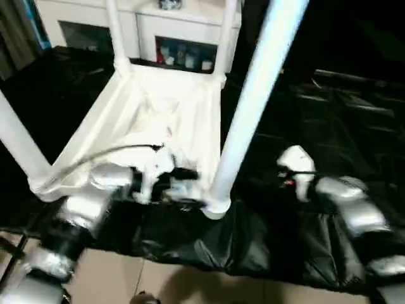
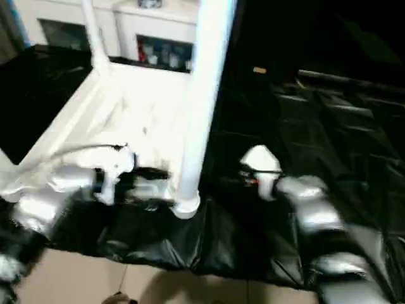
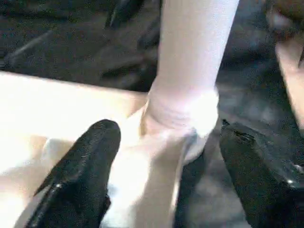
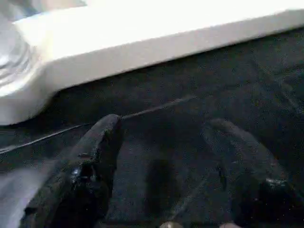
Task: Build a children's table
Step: Rotate table base
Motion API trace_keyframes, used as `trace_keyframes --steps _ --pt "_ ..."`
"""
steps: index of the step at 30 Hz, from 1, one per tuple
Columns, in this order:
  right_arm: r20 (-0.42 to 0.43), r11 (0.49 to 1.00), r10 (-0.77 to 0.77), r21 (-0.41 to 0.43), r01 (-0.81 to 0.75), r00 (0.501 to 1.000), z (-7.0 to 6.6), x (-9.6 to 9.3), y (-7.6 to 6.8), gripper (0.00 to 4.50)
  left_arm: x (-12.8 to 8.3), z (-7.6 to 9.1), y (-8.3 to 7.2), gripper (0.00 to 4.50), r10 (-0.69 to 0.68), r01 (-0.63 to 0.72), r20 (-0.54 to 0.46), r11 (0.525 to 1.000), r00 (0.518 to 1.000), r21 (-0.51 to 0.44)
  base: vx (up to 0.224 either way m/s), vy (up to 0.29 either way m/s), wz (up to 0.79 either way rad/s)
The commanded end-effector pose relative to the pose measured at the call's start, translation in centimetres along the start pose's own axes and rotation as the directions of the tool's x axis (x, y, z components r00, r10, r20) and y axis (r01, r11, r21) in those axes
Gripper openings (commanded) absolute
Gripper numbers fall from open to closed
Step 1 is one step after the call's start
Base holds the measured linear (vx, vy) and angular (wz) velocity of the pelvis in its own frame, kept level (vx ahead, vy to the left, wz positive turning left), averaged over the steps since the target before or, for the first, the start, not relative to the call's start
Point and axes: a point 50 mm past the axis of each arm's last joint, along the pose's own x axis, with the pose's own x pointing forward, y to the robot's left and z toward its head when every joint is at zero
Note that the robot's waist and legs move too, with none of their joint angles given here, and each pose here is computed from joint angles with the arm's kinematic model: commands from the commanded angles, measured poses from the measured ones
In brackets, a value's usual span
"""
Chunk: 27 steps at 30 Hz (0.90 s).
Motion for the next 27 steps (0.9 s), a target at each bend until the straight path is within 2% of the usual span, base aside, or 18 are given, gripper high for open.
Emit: trace_keyframes --steps 1,9,14,16,27 --pt "-0.005 0.997 0.076 -0.008 -0.076 0.997 0.4 -0.7 0.6 3.47 0.1 0.1 0.3 3.44 -0.066 0.068 -0.064 0.997 0.996 0.035 0.000 0.000 0.00" --pt "-0.047 0.984 0.180 -0.008 -0.180 0.983 0.5 -2.3 2.3 4.08 -0.7 -0.7 1.5 2.83 -0.121 0.130 -0.183 0.991 0.976 0.033 0.000 0.000 0.00" --pt "-0.048 0.981 0.191 -0.005 -0.191 0.980 0.6 -2.6 2.7 4.42 -0.7 -1.0 1.8 2.51 -0.130 0.136 -0.198 0.991 0.972 0.017 0.000 0.000 0.00" --pt "-0.055 0.979 0.204 0.003 -0.204 0.977 0.8 -2.9 3.2 4.48 -0.7 -1.0 2.0 2.35 -0.139 0.143 -0.192 0.990 0.971 0.009 0.000 0.000 0.00" --pt "-0.051 0.977 0.213 0.021 -0.212 0.976 1.2 -2.8 3.7 4.50 -0.6 -1.1 2.4 1.59 -0.169 0.168 -0.203 0.986 0.964 -0.020 0.000 0.000 0.00"
